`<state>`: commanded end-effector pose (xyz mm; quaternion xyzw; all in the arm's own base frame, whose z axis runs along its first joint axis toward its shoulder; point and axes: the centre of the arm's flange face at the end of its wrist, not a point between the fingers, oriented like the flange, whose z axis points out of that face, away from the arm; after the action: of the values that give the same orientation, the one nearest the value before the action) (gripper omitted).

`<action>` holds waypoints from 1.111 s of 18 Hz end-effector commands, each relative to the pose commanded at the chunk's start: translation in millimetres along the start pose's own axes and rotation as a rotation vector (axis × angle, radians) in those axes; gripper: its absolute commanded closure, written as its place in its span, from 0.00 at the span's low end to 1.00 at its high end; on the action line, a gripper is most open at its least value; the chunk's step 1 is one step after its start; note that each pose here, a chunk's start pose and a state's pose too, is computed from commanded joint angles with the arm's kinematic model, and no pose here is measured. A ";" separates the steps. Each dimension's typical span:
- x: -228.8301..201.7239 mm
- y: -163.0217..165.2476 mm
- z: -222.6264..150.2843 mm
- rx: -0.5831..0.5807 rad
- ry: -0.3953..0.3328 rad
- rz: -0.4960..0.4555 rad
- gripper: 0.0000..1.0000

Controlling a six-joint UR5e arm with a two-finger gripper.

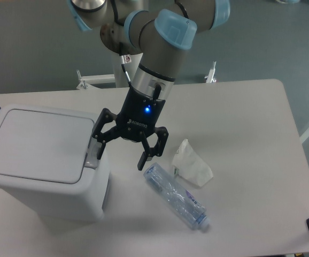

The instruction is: Open the trash can

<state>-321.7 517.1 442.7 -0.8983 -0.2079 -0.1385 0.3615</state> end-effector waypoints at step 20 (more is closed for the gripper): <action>-108.6 -5.7 -27.7 0.026 -0.094 0.199 0.00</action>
<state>-422.2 471.5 422.1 -0.9151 -0.1364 -0.0568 0.3751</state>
